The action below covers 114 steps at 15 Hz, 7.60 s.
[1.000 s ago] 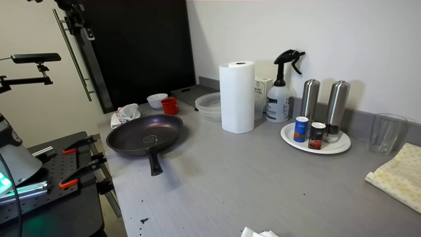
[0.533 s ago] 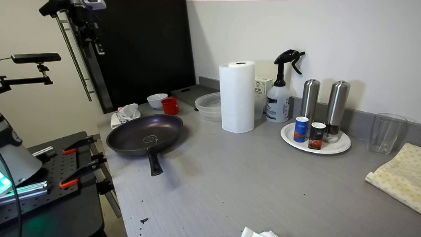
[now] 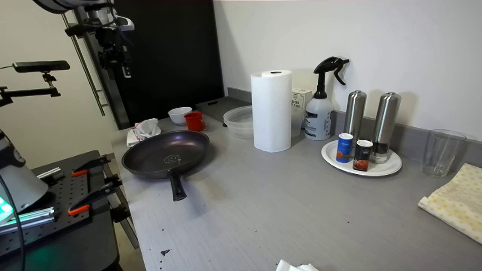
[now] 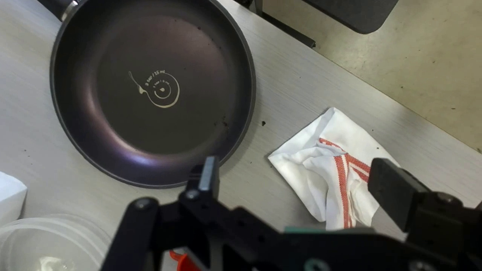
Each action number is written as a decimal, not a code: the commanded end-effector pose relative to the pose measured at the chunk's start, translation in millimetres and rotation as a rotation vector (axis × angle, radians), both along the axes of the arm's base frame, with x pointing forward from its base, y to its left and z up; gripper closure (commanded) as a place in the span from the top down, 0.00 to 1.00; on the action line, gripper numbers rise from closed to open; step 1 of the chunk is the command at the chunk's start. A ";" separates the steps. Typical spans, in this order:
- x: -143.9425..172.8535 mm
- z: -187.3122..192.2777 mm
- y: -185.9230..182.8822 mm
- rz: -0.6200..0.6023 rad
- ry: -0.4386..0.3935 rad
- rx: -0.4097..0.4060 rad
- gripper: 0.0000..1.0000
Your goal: Use the white tea towel to wipe the grey pan
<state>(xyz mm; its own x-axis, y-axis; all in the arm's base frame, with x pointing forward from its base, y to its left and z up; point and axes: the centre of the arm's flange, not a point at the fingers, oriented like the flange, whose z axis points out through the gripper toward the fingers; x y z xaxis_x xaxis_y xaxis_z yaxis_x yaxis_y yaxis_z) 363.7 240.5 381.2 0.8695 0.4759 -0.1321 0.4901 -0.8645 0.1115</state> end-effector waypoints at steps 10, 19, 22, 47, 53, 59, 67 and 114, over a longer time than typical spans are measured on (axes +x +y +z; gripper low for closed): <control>26.5 -86.2 62.3 0.189 0.147 0.000 1.00; 36.0 -140.5 94.0 0.323 0.212 0.070 1.00; 41.6 -157.7 102.2 0.359 0.226 0.102 1.00; 80.7 -257.3 136.6 0.498 0.286 0.261 1.00; 84.9 -255.9 128.5 0.500 0.287 0.273 0.44; 88.3 -251.7 120.5 0.488 0.292 0.292 0.00; 90.6 -213.0 112.9 0.465 0.261 0.314 0.03; 44.1 -96.7 -201.6 -0.215 -0.039 0.393 0.03</control>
